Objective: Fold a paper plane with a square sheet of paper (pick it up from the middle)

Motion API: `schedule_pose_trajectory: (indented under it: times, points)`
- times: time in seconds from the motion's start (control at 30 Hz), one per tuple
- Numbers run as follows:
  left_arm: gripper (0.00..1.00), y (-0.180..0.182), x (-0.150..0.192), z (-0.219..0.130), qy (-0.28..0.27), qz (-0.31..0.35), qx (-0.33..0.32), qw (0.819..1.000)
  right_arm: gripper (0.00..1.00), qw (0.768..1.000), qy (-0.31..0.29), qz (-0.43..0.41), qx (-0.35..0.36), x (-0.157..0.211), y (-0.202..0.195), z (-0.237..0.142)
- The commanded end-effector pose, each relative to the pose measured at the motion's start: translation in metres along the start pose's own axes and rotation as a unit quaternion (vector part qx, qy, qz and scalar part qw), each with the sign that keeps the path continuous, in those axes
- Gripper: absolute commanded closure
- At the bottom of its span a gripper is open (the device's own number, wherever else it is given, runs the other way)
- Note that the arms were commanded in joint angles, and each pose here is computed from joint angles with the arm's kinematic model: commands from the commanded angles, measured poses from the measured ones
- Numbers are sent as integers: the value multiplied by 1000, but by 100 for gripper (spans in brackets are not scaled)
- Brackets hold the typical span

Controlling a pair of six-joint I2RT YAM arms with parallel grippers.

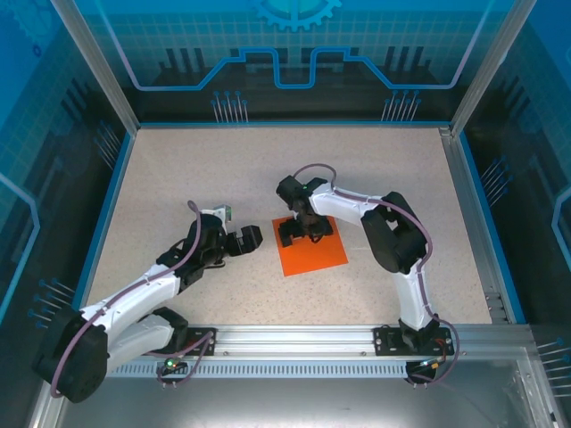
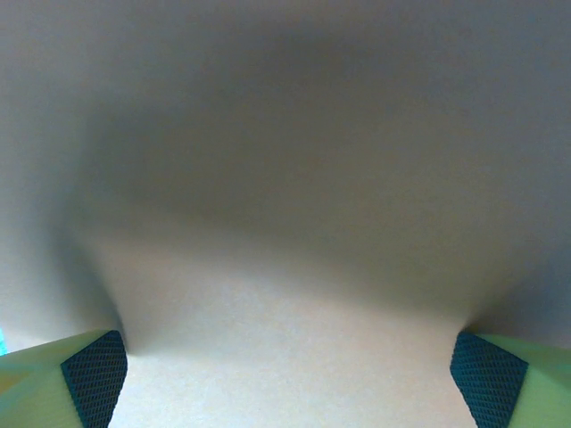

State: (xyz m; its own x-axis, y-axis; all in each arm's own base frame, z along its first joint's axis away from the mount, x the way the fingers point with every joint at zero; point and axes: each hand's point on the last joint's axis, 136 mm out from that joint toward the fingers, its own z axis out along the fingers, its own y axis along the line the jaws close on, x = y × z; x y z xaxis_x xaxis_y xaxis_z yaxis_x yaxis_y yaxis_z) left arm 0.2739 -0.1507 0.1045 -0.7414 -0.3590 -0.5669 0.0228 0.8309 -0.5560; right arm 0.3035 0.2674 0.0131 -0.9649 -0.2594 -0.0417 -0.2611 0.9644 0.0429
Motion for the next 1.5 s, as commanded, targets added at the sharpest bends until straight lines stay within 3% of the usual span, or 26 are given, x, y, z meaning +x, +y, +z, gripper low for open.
schedule_pose_trajectory:
  times: [0.0, 0.57, 1.13, 1.27, 1.47]
  points:
    - [2, -4, -12, -6, -16, 12, -1, 1000, 1, 998, 56, -6, 18, 23, -5, 36]
    - [2, -3, -15, -9, -23, 16, -6, 1000, 3, 998, 66, 17, 12, 30, -10, 50]
    - [2, -4, -15, -10, -27, 7, -1, 1000, 12, 998, 53, 4, 35, 29, -12, 36]
    - [1, -4, -16, -11, -27, 9, -2, 1000, 12, 999, 43, -3, 30, 23, -9, 24]
    - [2, -4, -15, -10, -26, 8, -2, 1000, 3, 999, 7, -12, 32, 7, -9, -9]
